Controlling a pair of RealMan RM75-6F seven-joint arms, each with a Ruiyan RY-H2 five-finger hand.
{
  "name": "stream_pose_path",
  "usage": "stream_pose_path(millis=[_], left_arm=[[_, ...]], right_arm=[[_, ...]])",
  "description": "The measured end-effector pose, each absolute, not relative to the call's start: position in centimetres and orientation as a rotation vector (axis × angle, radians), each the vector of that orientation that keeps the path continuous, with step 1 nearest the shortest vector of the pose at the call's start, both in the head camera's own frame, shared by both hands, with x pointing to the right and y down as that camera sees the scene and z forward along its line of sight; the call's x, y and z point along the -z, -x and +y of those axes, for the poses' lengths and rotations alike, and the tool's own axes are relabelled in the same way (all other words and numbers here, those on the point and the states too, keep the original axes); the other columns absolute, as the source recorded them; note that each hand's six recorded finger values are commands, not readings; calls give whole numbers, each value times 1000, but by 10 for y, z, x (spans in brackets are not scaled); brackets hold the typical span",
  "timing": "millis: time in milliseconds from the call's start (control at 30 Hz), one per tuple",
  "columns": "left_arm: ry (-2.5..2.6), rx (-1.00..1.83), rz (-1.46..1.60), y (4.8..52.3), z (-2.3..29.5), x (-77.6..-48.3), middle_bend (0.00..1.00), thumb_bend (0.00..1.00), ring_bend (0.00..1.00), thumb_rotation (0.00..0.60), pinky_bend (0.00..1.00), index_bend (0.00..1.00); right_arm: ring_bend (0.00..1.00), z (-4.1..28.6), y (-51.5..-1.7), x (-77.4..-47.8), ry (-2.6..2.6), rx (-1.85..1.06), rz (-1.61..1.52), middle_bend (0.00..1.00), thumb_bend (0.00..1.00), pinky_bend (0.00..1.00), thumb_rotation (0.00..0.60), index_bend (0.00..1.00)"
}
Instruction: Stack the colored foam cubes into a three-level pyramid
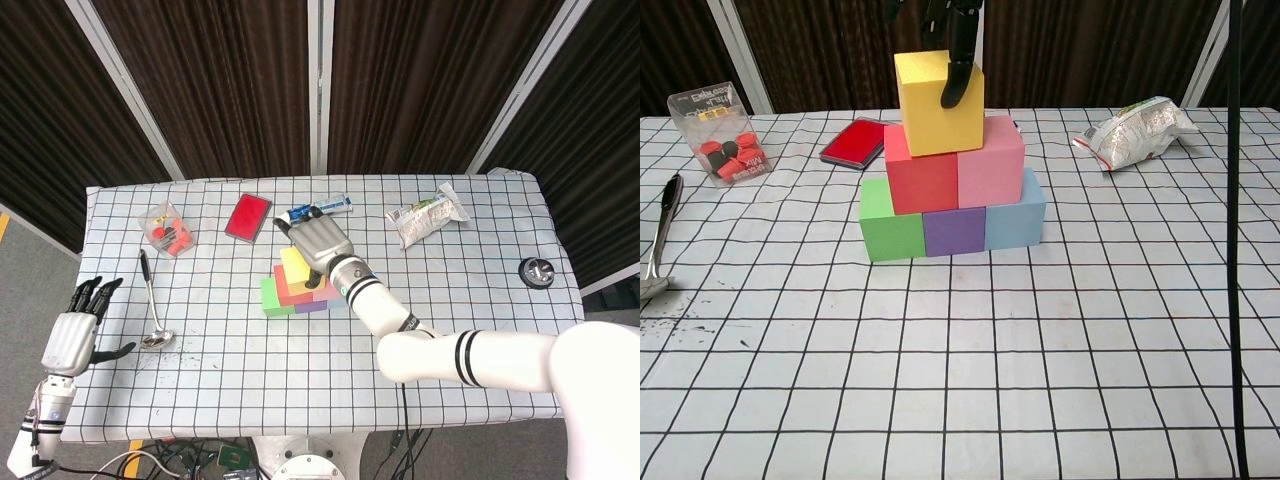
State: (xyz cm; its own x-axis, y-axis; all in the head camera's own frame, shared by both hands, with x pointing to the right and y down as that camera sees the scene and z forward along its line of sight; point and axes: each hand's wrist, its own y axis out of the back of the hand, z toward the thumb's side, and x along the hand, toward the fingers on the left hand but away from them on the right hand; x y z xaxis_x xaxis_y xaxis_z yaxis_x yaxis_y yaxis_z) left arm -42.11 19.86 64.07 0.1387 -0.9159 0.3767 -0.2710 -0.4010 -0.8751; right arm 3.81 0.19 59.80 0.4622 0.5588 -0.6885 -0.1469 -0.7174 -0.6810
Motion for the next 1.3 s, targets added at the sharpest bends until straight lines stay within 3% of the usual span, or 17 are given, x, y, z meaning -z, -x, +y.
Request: stream_pose_path(millis=[1300], left_arm=[[1793,1265,1162,420,197,-641,117,0,0,600,58,71]], right_arm=[[175,-2,-39,-590,1994,-1306,-415,565,104,0,600,0]])
